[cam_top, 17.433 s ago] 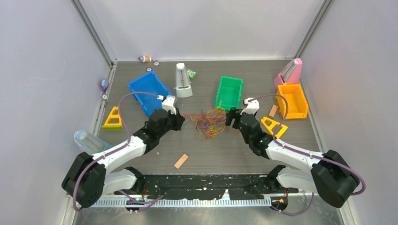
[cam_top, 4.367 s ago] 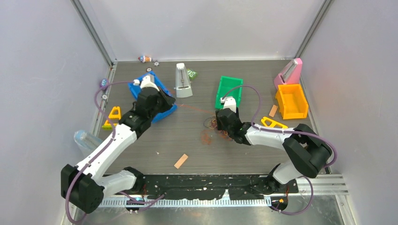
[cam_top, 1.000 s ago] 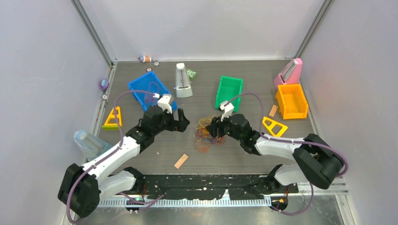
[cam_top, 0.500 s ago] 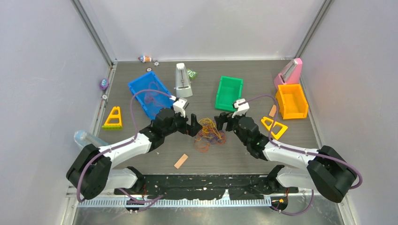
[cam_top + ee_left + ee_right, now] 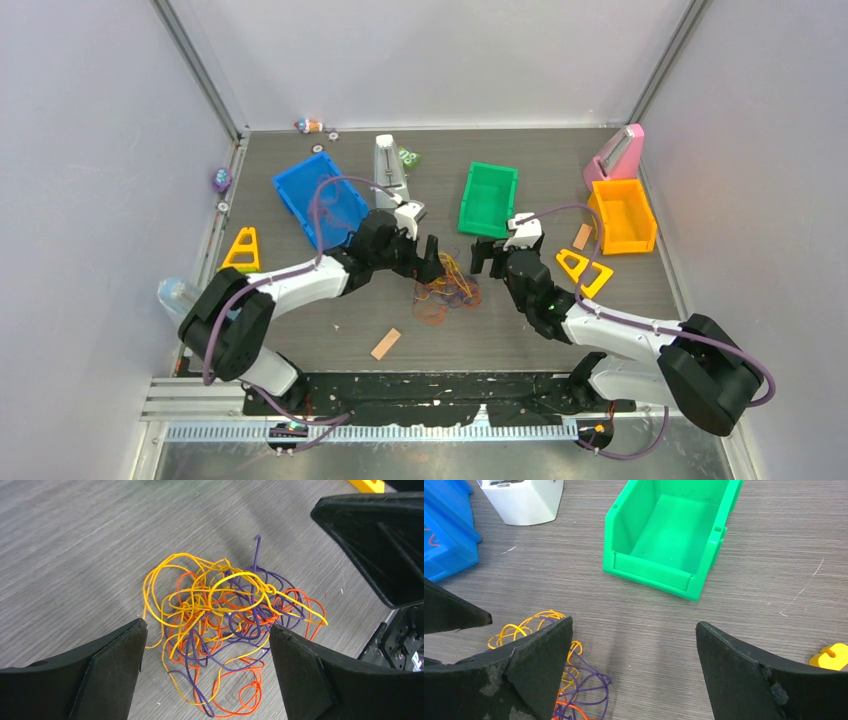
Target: Untangle the cables
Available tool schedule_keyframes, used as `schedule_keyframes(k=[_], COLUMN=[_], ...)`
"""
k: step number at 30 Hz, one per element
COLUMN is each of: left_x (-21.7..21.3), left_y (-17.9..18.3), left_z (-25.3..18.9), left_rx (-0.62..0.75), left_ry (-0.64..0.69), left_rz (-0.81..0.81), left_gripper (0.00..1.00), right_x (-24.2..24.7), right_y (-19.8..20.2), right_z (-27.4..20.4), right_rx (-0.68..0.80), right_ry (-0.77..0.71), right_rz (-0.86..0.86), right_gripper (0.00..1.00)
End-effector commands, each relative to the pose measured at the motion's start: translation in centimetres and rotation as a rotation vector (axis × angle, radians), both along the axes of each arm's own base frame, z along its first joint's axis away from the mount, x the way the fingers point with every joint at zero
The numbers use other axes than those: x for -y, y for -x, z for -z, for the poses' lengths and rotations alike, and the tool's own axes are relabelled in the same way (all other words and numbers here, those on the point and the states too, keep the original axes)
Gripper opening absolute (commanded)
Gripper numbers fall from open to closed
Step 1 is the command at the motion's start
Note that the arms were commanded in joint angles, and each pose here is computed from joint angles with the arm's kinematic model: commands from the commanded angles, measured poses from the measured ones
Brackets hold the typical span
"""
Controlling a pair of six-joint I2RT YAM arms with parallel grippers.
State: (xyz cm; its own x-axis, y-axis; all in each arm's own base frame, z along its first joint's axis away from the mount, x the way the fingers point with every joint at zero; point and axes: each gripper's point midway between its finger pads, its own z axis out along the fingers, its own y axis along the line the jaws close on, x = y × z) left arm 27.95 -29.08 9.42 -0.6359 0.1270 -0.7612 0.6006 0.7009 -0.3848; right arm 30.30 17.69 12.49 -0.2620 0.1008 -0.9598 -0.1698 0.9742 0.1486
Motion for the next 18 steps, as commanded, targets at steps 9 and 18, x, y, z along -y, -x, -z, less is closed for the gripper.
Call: schedule_keyframes(k=[9, 18], left_x=[2.6, 2.0], left_y=[1.1, 0.5], left_z=[2.0, 2.3], left_rx=[-0.171, -0.165], left_ry=[-0.023, -0.066], left_rz=[0.143, 0.114], left_gripper=[0.70, 0.16], right_x=[-1.6, -6.5], right_y=[-0.2, 2.7], right_z=[-1.3, -0.3], right_rx=[0.034, -0.021], right_ry=[-0.046, -0.076], right_rz=[-0.062, -0.391], right_gripper=[0.91, 0.82])
